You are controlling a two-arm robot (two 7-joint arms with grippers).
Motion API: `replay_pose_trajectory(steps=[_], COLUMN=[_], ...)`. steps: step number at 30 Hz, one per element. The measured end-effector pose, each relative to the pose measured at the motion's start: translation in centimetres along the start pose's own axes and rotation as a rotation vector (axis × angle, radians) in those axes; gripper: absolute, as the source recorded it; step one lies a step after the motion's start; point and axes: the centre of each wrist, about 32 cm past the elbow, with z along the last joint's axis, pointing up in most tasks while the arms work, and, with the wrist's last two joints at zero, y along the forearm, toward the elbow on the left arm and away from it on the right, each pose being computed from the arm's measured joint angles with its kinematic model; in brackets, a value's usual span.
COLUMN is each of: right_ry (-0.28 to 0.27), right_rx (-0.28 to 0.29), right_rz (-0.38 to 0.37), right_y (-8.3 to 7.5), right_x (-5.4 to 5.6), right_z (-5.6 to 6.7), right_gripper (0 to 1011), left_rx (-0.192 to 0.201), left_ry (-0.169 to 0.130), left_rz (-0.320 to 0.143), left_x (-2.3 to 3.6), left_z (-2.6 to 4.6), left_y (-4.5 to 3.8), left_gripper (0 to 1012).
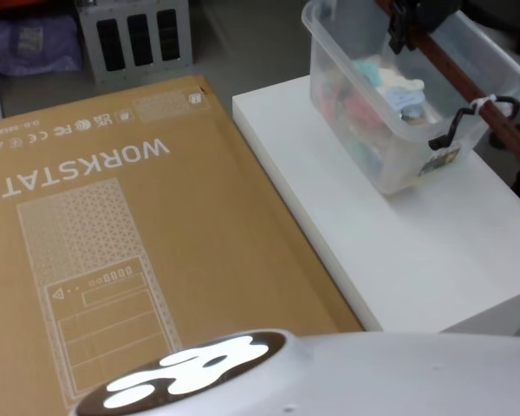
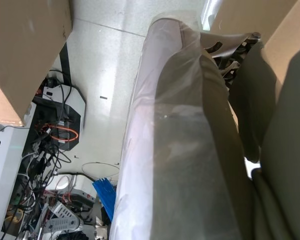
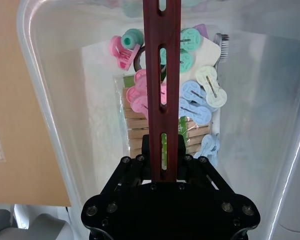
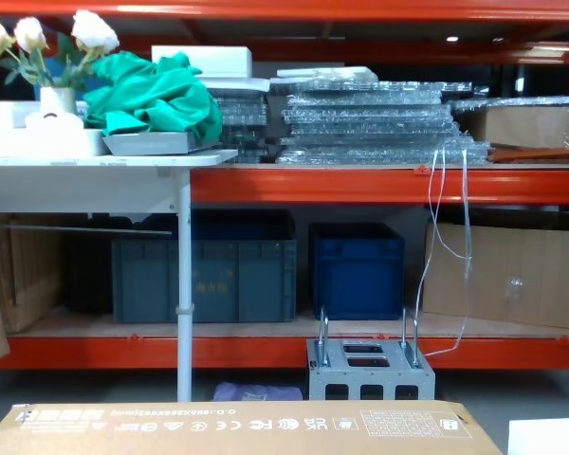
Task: Use one hand to grasp the basket and place it at the designated location.
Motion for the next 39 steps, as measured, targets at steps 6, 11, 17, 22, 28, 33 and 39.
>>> replay_pose_trajectory(steps=[6,11,17,22,28,33,39], right_ry=[-0.016,-0.023,-0.026,-0.032,-0.044,-0.091,-0.146], right_rx=[0.003,0.000,-0.004,-0.007,-0.009,0.003,0.020], right_rz=[-0.027,-0.049,-0.067,-0.080,-0.087,-0.082,-0.073], right_y=[-1.7,-2.9,-3.8,-4.4,-4.7,-4.3,-3.8], right_x=[0.5,0.7,0.8,0.8,1.0,1.6,2.4], right_z=[0.6,1.0,1.2,1.3,1.6,2.7,4.1], right_gripper=[232,232,232,232,232,232,232], left_rx=[0.000,0.000,0.000,0.000,0.000,0.000,0.000], left_ry=[0.000,0.000,0.000,0.000,0.000,0.000,0.000], left_rz=[0.000,0.000,0.000,0.000,0.000,0.000,0.000], left_x=[0.00,0.00,0.00,0.00,0.00,0.00,0.00], left_z=[0.00,0.00,0.00,0.00,0.00,-0.02,0.00], left_y=[0.00,0.00,0.00,0.00,0.00,0.00,0.00], left_gripper=[0,0,0,0,0,0,0])
